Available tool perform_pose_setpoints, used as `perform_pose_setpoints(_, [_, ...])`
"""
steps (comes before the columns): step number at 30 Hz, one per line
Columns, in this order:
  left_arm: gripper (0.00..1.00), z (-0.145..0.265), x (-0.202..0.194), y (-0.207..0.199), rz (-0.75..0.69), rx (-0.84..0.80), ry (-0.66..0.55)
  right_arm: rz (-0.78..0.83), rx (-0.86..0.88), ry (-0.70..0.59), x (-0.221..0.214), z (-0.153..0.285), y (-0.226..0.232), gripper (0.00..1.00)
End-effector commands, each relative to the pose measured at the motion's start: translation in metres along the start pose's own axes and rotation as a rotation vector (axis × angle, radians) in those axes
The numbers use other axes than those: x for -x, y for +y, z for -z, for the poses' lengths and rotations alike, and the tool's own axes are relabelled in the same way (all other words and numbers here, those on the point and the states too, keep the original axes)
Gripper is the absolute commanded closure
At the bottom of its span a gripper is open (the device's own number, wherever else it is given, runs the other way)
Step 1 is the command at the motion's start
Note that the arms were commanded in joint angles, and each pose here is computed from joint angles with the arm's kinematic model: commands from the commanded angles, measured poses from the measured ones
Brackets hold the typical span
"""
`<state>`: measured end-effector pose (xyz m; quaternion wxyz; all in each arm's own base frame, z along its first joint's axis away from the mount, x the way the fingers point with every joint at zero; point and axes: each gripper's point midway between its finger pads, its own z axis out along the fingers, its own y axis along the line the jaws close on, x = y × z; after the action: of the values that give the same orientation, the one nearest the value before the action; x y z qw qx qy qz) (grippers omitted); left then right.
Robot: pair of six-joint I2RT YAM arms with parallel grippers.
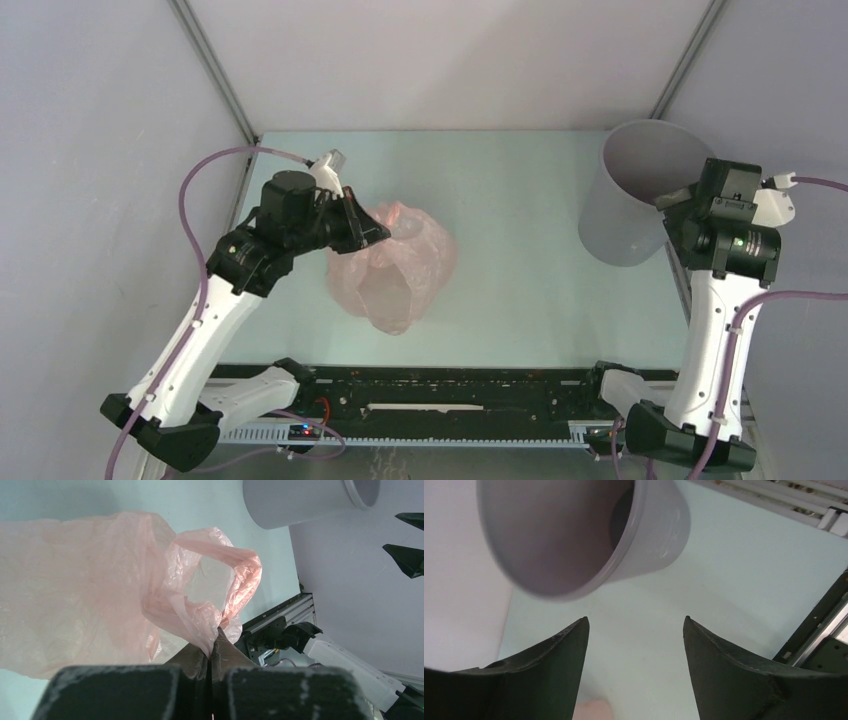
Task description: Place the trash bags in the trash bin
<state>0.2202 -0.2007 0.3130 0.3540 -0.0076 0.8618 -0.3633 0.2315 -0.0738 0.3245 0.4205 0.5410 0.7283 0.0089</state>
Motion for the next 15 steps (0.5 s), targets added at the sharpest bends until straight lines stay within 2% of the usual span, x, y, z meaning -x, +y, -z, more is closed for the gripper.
perform_pose_setpoints(1, [1.00,0.025,0.023,-0.014,-0.081,-0.018,-0.085,-0.076,-0.073,-0.082,0.025,-0.023,-0.002,0.24])
perform_pose_setpoints(8, [1.00,0.040,0.027,-0.016,-0.080,-0.018,-0.135,-0.080,-0.079,-0.014,0.023,-0.064,0.020,0.30])
perform_pose_setpoints(15, [1.00,0.028,0.032,-0.030,-0.060,-0.055,-0.083,-0.066,-0.110,0.060,0.007,-0.091,0.021,0.33])
